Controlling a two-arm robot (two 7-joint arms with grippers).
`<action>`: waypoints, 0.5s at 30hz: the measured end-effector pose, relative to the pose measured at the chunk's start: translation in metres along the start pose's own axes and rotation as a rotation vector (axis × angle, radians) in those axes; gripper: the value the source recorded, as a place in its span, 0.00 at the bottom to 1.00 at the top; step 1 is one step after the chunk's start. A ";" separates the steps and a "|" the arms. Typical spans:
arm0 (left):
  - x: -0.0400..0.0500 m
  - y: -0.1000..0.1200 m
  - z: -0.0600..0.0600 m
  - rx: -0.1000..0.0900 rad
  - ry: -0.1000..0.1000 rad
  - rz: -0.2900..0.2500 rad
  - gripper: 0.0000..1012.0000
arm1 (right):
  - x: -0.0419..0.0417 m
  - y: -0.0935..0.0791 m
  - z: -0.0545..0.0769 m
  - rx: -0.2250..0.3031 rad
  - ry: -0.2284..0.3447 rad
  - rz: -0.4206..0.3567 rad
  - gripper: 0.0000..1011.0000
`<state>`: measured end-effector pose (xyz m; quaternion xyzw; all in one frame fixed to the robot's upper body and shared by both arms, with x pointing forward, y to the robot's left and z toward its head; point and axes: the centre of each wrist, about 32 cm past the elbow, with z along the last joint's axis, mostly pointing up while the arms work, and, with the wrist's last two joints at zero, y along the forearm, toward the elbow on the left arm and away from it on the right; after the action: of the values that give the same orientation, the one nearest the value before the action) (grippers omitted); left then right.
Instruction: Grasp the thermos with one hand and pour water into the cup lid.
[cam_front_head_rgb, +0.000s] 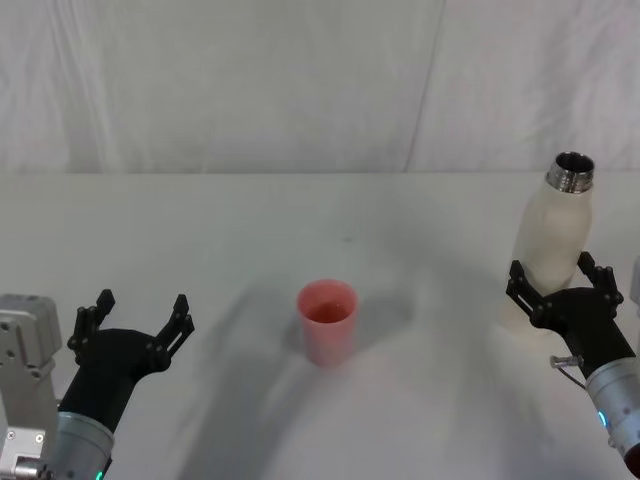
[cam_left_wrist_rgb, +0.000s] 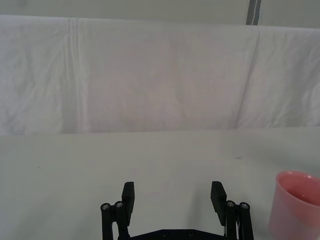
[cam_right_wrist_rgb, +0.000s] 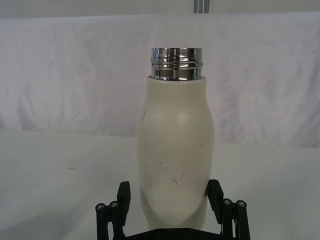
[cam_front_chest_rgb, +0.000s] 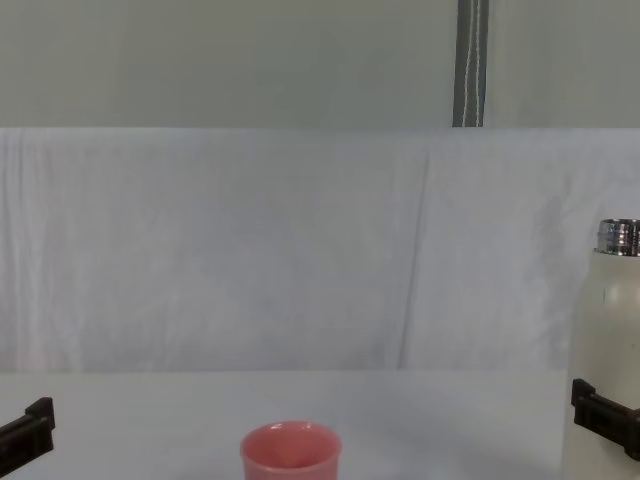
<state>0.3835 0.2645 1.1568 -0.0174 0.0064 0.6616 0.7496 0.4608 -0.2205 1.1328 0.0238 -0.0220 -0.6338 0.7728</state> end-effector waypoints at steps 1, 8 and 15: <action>0.0000 0.000 0.000 0.000 0.000 0.000 0.99 | 0.0005 0.001 0.000 -0.002 -0.001 0.000 0.99; 0.0000 0.000 0.000 0.000 0.000 0.000 0.99 | 0.0020 0.006 -0.002 -0.007 -0.001 0.002 0.99; 0.0000 0.000 0.000 0.000 0.000 0.000 0.99 | 0.0032 0.011 -0.003 -0.011 0.000 0.006 0.99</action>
<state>0.3835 0.2645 1.1568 -0.0174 0.0065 0.6616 0.7496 0.4720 -0.2215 1.1301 0.0195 -0.0189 -0.6317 0.7747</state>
